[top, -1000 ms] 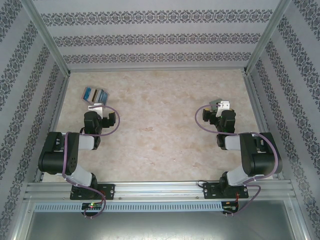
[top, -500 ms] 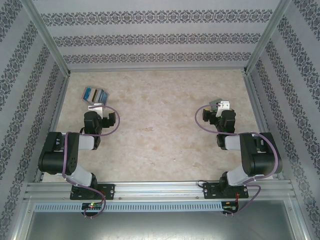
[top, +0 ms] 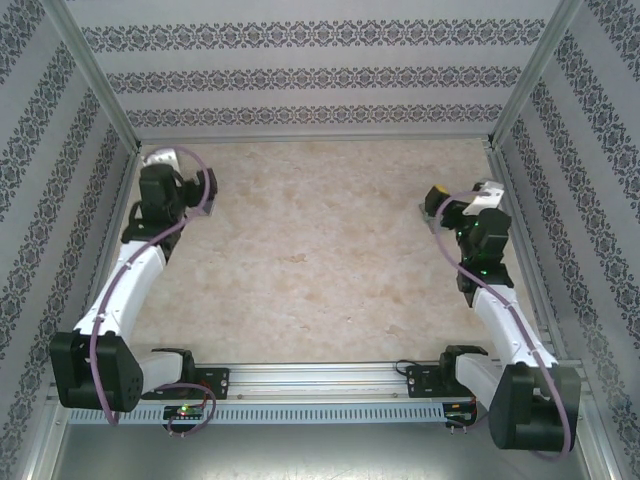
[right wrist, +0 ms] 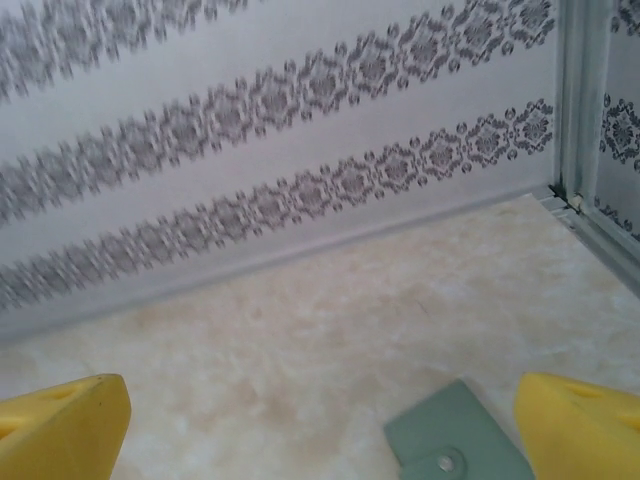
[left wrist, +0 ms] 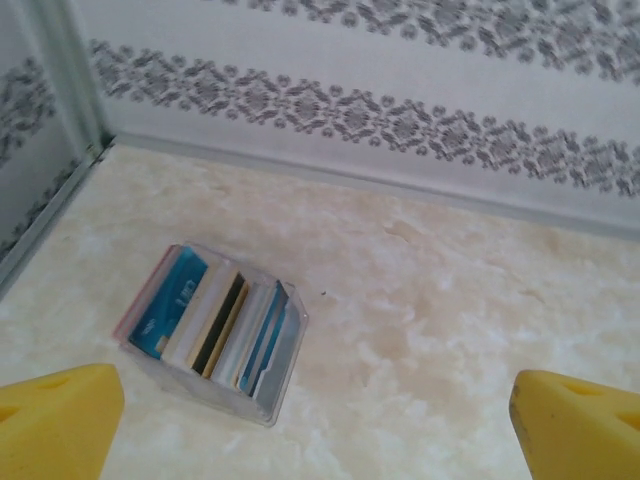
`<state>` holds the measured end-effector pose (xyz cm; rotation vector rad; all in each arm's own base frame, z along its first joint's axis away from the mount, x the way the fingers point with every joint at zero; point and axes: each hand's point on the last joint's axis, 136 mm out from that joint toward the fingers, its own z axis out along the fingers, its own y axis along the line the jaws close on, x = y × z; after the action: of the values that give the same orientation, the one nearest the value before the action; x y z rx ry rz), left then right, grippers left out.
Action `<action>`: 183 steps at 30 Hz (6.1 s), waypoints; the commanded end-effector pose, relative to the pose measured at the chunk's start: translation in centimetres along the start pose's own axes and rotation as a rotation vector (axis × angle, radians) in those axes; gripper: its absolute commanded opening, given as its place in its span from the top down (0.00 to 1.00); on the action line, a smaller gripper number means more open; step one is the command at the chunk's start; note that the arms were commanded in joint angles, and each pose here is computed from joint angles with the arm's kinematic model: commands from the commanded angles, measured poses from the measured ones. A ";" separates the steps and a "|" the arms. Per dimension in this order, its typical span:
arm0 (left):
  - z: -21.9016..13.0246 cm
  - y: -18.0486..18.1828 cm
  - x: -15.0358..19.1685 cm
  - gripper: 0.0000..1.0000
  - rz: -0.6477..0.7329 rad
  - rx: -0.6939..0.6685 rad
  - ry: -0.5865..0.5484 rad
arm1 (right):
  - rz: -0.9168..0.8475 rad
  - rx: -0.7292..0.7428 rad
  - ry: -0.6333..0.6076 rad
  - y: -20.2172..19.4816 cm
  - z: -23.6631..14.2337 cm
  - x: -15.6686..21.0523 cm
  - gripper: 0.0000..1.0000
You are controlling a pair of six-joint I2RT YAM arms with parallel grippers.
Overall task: Put the credit cards into the card holder
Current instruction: Move the storage box to the top-center of the table, then move the card holder to the center of the table.
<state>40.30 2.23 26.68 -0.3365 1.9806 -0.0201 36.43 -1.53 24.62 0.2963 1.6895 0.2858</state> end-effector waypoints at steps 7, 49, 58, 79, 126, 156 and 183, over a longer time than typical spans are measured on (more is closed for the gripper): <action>1.9 4.6 5.2 0.00 -0.209 -0.103 0.461 | 0.112 -0.058 0.430 3.7 1.6 8.5 0.02; 17.7 1.4 11.4 0.06 -0.189 0.297 0.736 | 0.083 0.039 0.552 4.8 -0.1 12.6 0.02; 15.5 -4.2 13.1 0.07 -0.096 0.336 0.718 | -0.052 0.266 0.615 -0.2 0.9 12.6 0.02; 16.6 -4.2 9.2 0.13 -0.167 0.103 0.599 | -0.001 0.348 0.763 -2.8 1.6 13.5 0.02; 11.4 -26.9 15.1 0.12 0.026 0.598 0.731 | 0.043 0.463 0.763 -6.7 5.2 11.1 0.06; -11.2 -13.6 8.5 0.00 0.207 0.467 0.468 | -0.267 0.007 1.336 -2.0 8.8 21.8 0.32; -9.7 -17.1 22.0 0.04 0.000 0.691 0.745 | 0.166 -0.153 1.072 13.1 -3.7 23.1 0.24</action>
<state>25.68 -18.68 13.07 0.1271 2.6169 -0.8209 29.81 17.74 9.35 -0.0726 2.6902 0.5923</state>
